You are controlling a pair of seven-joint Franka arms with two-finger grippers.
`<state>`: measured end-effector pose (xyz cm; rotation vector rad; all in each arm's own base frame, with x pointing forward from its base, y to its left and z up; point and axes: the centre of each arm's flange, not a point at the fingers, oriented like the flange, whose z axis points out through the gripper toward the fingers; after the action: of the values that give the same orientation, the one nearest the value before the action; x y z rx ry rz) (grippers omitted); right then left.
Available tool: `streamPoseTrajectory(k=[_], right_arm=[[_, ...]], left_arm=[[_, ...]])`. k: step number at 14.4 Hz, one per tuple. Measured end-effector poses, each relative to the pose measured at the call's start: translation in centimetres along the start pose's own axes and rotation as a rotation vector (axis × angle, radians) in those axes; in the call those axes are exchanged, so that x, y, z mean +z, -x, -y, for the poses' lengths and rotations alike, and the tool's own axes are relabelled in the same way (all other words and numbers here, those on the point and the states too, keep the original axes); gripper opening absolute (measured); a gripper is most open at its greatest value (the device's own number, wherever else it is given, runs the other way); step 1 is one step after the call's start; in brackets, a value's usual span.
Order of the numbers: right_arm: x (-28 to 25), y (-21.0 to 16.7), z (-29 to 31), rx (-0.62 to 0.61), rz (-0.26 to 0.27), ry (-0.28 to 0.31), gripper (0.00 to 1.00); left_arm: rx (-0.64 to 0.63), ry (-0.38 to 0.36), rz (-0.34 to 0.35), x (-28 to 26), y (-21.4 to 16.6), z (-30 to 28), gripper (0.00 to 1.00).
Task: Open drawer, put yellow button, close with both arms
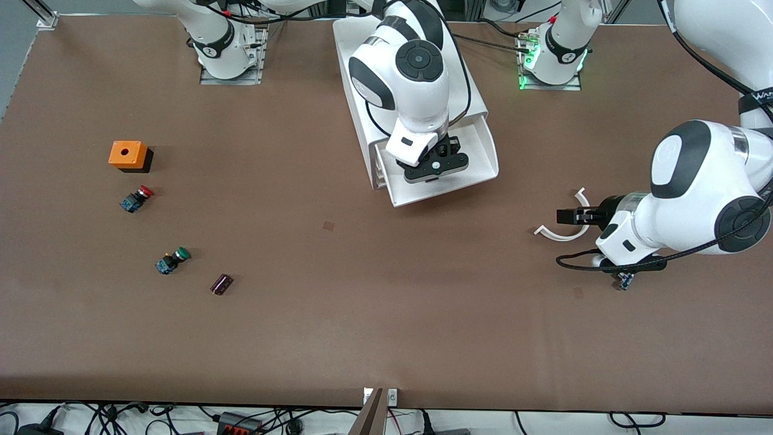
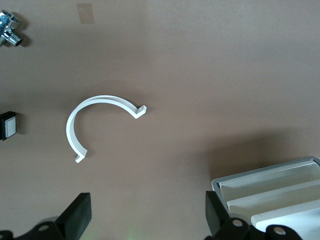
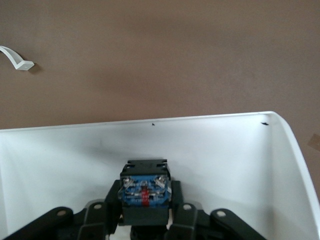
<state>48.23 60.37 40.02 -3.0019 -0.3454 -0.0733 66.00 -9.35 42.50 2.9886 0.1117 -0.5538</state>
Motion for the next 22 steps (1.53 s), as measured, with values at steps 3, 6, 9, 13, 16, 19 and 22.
streamPoseTrajectory(k=[3,6,9,13,16,19,22], right_arm=[[-0.1,-0.1,0.0,0.026,-0.005,-0.003,0.76],[-2.9,-0.8,0.3,0.057,-0.051,-0.038,1.0],[-7.0,-3.1,-1.9,0.104,-0.107,-0.067,1.0],[-10.6,-7.7,-10.5,0.175,-0.135,-0.027,1.0],[-12.3,-10.8,-19.3,0.173,-0.116,0.043,1.0],[-12.6,-13.1,-30.4,0.169,-0.039,0.106,1.0],[-12.4,-13.9,-41.8,0.141,0.029,0.127,1.0]], left_arm=[[-0.001,0.0,0.0,0.0,0.0,0.0,1.0],[-0.001,0.0,0.0,0.0,0.0,0.0,1.0],[-0.012,-0.001,-0.005,-0.1,0.2,-0.8,1.0],[-0.087,-0.011,-0.055,0.2,1.2,-6.7,1.0],[-0.11,-0.002,-0.107,0.6,1.5,-10.1,1.0],[-0.159,0.019,-0.142,2.1,1.3,-12.1,1.0],[-0.189,0.034,-0.181,4.9,1.7,-15.8,1.0]])
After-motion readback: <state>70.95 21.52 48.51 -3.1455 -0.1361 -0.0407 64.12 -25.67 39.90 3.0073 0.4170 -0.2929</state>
